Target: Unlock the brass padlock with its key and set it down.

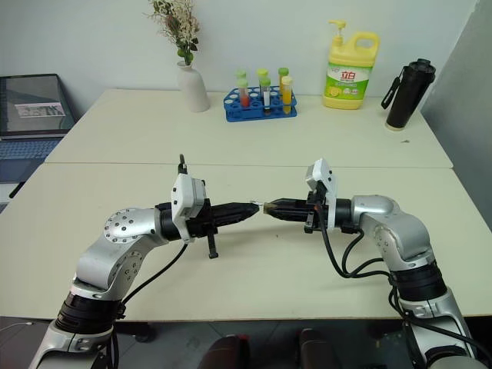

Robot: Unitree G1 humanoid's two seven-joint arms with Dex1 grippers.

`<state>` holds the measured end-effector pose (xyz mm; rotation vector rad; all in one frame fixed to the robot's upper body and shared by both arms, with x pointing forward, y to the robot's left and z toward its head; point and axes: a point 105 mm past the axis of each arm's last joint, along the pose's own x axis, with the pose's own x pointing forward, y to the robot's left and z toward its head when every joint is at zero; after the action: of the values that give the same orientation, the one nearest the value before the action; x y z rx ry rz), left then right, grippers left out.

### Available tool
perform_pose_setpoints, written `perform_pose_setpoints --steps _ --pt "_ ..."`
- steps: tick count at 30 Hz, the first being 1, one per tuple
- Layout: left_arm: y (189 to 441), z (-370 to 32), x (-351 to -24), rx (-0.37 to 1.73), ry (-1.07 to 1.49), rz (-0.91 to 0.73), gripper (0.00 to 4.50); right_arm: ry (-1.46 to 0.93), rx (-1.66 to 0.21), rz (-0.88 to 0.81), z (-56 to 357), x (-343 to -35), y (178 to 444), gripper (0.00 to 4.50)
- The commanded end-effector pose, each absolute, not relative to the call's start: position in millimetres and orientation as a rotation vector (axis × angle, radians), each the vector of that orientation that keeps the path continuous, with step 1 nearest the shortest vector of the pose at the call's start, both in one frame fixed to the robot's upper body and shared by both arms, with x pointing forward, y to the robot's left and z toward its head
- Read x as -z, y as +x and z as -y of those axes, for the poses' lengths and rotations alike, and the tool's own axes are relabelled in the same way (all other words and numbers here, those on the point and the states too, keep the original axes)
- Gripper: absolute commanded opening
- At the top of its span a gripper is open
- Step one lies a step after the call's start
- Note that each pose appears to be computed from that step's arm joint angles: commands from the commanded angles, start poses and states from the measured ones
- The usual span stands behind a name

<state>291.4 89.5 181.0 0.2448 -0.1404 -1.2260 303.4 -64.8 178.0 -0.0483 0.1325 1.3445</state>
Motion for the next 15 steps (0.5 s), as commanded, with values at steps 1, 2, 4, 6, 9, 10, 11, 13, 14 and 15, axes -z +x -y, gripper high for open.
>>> perform_pose_setpoints --steps 1,2,4,6,9,10,11,13,14,15 --pt "289.4 -86.7 -202.2 1.221 0.234 0.219 0.0 -0.075 -1.357 -0.083 66.6 -188.2 302.0 0.14" --pt "290.4 -86.2 -204.2 1.217 0.215 0.22 0.0 -0.078 -1.359 -0.084 66.6 -187.9 301.9 0.14" --pt "291.6 -85.1 -206.7 1.213 0.193 0.223 0.0 -0.081 -1.36 -0.085 66.8 -187.5 301.6 0.14" --pt "292.4 -84.3 -208.0 1.212 0.188 0.225 0.0 -0.083 -1.36 -0.084 66.8 -187.4 301.6 0.14" --pt "292.4 -83.5 -207.2 1.215 0.199 0.224 0.0 -0.084 -1.36 -0.083 66.6 -187.3 301.5 0.14" --pt "292.2 -83.3 -206.6 1.217 0.204 0.223 0.0 -0.084 -1.36 -0.082 66.5 -187.2 301.4 0.14" --pt "292.0 -83.2 -206.3 1.218 0.206 0.223 0.0 -0.085 -1.36 -0.082 66.5 -187.2 301.3 0.14" --pt "291.5 -83.1 -205.6 1.22 0.208 0.221 0.0 -0.084 -1.361 -0.083 66.6 -187.3 301.2 0.14" --pt "291.3 -83.8 -204.7 1.217 0.223 0.222 0.0 -0.085 -1.359 -0.083 66.7 -187.2 301.2 0.14" --pt "291.7 -87.1 -202.7 1.199 0.264 0.221 0.0 -0.088 -1.354 -0.089 67.5 -186.4 301.8 0.14"
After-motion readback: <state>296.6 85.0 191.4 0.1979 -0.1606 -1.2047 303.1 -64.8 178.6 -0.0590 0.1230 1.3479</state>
